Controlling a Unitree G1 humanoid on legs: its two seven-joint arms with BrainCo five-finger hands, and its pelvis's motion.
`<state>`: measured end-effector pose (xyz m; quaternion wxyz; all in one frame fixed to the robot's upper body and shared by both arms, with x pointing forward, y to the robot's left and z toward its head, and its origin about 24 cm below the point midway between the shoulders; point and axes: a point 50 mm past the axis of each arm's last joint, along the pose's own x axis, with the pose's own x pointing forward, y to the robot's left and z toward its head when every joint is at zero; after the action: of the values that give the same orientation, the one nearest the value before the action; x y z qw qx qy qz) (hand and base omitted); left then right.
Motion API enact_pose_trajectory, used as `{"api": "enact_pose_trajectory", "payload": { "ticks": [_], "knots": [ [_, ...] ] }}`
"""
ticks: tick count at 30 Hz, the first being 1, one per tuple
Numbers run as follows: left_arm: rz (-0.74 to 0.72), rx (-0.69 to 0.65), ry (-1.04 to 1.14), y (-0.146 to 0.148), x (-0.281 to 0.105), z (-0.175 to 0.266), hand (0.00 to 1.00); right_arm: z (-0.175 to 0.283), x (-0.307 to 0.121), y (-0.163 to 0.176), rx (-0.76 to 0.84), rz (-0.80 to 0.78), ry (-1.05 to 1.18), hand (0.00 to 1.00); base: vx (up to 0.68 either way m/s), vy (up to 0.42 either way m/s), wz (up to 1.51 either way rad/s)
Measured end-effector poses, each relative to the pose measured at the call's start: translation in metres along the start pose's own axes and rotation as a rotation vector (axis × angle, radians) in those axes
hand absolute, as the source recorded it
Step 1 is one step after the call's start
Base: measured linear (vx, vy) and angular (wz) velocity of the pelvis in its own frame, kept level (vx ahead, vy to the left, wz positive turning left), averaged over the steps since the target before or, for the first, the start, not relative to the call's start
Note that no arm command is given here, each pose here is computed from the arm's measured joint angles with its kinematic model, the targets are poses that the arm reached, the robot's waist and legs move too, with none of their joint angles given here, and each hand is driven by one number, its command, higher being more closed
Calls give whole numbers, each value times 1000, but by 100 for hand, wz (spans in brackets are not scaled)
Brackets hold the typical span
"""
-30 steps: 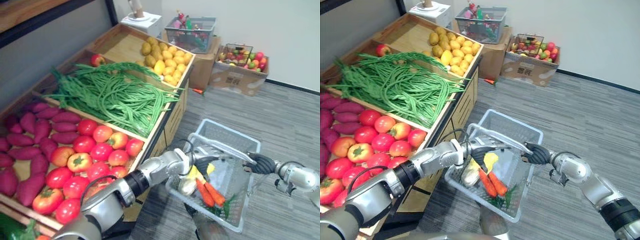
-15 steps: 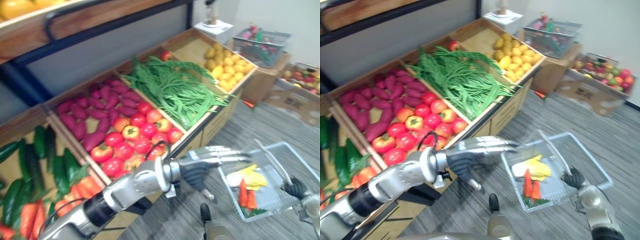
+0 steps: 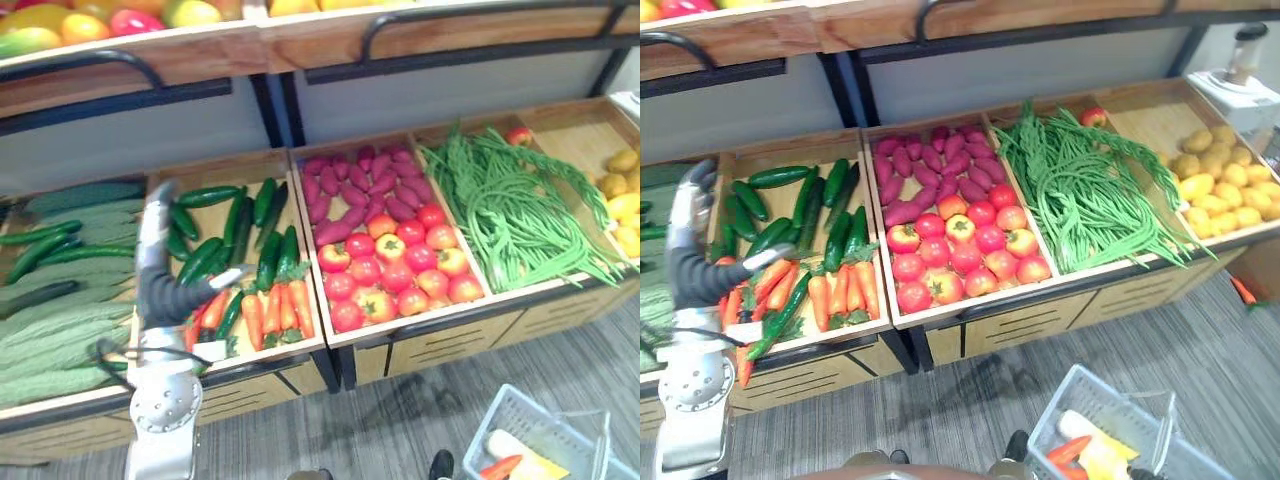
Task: Pick vegetable in the basket
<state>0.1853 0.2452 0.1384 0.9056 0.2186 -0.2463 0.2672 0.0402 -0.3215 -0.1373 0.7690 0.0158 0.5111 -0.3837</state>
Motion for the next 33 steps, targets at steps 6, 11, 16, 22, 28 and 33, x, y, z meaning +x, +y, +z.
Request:
{"api": "enact_pose_trajectory", "payload": {
  "ticks": [6,11,16,22,28,33],
  "knots": [
    [355,116,281,34,-29,-39,0,-24,-8,18,82,-31,64,100,8,-33,32],
    [519,277,564,59,-73,-85,0,-36,-16,36,31,15,47,100,14,-9,12],
    [485,352,858,64,-126,-133,0,-37,-21,52,-14,65,35,100,4,-5,3],
    [293,411,1338,57,-227,-175,0,-38,-24,62,-28,94,29,100,58,-1,-5],
    [151,325,1572,35,-277,-173,0,-35,-23,70,-37,112,37,100,61,17,-10],
    [-46,216,1563,5,-272,-176,0,-34,-23,71,-51,108,42,100,-19,-3,-16]
  ]
}}
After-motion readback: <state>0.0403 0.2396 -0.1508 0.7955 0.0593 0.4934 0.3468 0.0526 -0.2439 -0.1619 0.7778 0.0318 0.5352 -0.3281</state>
